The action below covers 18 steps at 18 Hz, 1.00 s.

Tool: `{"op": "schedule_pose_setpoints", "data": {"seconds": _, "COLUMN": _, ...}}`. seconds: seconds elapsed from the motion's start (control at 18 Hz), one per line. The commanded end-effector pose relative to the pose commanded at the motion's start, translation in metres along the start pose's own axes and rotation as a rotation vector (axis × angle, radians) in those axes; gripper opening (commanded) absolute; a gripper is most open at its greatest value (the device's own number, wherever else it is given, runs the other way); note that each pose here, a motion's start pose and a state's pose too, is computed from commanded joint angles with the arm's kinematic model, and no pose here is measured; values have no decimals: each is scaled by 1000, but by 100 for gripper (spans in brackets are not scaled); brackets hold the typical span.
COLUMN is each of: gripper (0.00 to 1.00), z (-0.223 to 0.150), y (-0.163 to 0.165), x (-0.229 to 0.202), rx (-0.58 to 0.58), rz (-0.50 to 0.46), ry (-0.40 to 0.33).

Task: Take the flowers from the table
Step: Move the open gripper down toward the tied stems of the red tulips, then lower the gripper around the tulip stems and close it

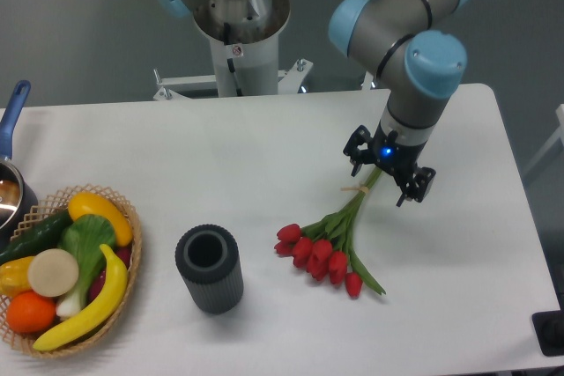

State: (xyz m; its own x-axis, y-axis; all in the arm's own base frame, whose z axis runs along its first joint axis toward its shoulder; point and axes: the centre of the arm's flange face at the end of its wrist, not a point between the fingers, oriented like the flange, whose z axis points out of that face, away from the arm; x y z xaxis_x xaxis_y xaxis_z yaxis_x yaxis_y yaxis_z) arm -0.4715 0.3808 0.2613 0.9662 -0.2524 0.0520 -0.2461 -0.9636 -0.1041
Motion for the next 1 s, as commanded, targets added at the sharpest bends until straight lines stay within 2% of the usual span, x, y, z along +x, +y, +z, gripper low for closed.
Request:
{"op": "schedule_pose_setpoints", "data": {"seconds": 0.61, "gripper": 100, "z": 53, "y": -1, "x": -4, "rx": -32, "rz": -7, "ry": 81}}
{"op": "schedule_pose_setpoints", "data": {"seconds": 1.0, "gripper": 100, "z": 69, "y": -1, "x": -3, "rx": -25, "rz": -5, "ry": 61}}
